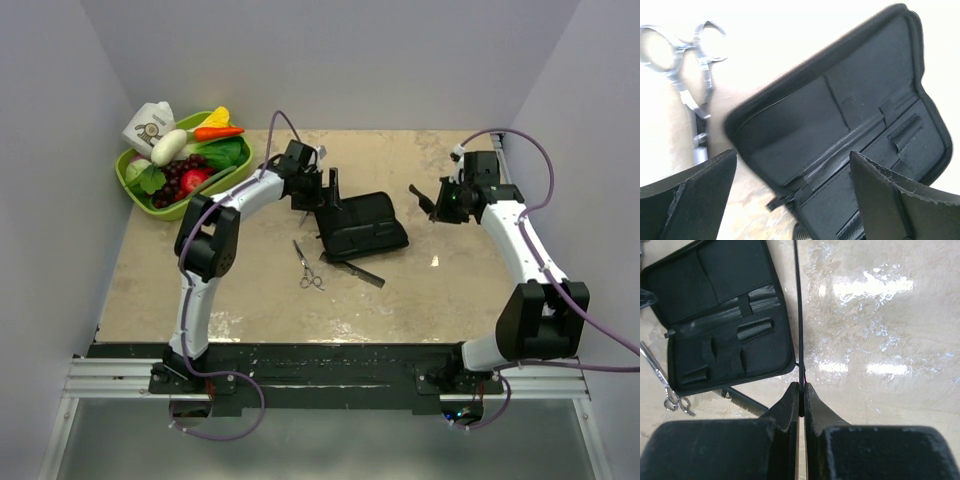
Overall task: Sort the hair-cutting tools
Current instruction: Adjust the hairdressing tool bag at the center of the board.
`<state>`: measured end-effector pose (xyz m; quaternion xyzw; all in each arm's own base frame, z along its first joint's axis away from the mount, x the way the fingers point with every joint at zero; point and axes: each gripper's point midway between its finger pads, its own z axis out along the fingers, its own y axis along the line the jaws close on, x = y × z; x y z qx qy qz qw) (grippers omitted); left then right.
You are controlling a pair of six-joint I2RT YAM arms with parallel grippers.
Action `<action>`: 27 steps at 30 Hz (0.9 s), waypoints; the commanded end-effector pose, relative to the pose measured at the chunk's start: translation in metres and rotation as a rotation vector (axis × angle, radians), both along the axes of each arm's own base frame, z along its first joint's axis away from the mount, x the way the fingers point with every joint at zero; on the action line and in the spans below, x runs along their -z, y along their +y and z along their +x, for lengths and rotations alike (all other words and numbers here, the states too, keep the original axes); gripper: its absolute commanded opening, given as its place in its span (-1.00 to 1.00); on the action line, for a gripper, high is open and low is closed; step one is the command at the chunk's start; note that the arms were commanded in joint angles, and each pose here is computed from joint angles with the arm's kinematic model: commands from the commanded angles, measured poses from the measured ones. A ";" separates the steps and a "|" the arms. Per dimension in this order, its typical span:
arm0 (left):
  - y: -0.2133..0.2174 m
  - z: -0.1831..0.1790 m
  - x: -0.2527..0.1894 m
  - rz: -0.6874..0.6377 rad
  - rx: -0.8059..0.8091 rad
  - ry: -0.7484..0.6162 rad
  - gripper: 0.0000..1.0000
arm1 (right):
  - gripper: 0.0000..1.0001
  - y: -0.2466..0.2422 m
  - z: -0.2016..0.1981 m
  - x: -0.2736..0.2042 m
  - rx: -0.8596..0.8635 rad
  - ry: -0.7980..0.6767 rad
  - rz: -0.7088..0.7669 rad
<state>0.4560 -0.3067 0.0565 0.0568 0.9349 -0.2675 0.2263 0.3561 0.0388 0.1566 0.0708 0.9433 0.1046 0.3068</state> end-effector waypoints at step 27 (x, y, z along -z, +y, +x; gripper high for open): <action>0.014 -0.010 -0.006 0.075 -0.044 -0.011 0.97 | -1.00 0.026 -0.005 0.134 0.133 0.101 -0.176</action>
